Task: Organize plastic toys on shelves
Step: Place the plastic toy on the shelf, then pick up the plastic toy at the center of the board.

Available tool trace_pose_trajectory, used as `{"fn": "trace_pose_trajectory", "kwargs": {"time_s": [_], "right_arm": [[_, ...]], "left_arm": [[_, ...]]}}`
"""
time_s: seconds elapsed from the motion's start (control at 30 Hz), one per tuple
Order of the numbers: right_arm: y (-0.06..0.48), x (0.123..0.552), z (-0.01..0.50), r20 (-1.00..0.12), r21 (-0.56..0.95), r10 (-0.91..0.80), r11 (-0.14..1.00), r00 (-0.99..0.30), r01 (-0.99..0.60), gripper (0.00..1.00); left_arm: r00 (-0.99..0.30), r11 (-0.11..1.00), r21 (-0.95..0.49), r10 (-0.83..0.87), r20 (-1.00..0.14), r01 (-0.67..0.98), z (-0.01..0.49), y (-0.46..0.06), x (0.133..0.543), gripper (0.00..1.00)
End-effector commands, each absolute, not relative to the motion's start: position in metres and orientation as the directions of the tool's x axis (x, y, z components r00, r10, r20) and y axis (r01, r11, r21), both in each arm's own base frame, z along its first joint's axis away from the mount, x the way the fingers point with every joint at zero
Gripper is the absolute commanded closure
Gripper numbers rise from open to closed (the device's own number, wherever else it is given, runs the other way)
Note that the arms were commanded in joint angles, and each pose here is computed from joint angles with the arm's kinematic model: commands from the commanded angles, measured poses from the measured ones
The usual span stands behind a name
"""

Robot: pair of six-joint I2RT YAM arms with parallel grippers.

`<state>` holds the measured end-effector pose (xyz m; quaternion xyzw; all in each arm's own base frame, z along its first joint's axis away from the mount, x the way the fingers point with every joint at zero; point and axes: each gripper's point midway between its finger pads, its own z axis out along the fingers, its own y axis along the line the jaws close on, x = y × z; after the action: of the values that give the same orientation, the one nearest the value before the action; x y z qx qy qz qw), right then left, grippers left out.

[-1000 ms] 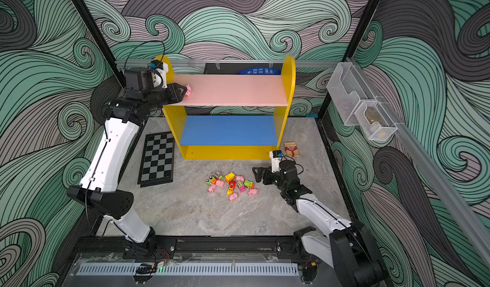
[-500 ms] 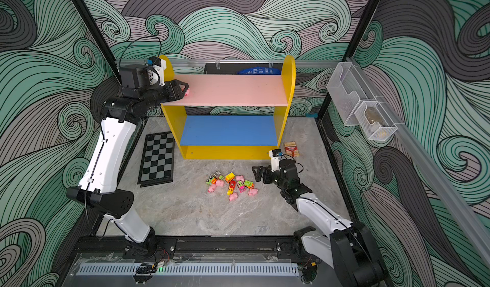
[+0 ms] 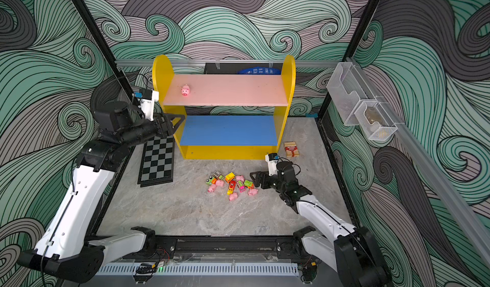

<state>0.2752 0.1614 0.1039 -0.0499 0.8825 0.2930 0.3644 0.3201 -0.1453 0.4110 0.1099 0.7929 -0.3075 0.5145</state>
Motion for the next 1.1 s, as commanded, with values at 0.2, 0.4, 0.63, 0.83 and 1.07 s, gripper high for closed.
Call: {"fn": "trace_pose_trajectory", "kwargs": {"time_s": [0.2, 0.4, 0.63, 0.83, 1.07], "right_arm": [[0.166, 0.241, 0.067, -0.556, 0.514, 0.128, 0.830, -0.821, -0.218, 0.32], [0.161, 0.232, 0.056, -0.537, 0.496, 0.131, 0.848, -0.833, -0.187, 0.49], [0.157, 0.227, 0.047, -0.521, 0.481, 0.133, 0.862, -0.843, -0.162, 0.66], [0.155, 0.222, 0.037, -0.499, 0.466, 0.127, 0.873, -0.857, -0.142, 0.73], [0.156, 0.218, 0.029, -0.483, 0.454, 0.114, 0.880, -0.868, -0.137, 0.73]], "left_arm": [[-0.623, 0.648, -0.526, -0.100, -0.776, 0.551, 0.285, -0.213, 0.290, 0.48], [-0.727, 0.547, -0.622, -0.036, -0.686, 0.560, 0.216, -0.279, 0.258, 0.59], [-0.808, 0.534, -0.656, 0.091, -0.583, 0.534, 0.156, -0.332, 0.239, 0.71], [-0.820, 0.503, -0.671, 0.150, -0.553, 0.545, 0.129, -0.369, 0.229, 0.72], [-0.841, 0.493, -0.692, 0.185, -0.509, 0.527, 0.102, -0.393, 0.229, 0.75]]}}
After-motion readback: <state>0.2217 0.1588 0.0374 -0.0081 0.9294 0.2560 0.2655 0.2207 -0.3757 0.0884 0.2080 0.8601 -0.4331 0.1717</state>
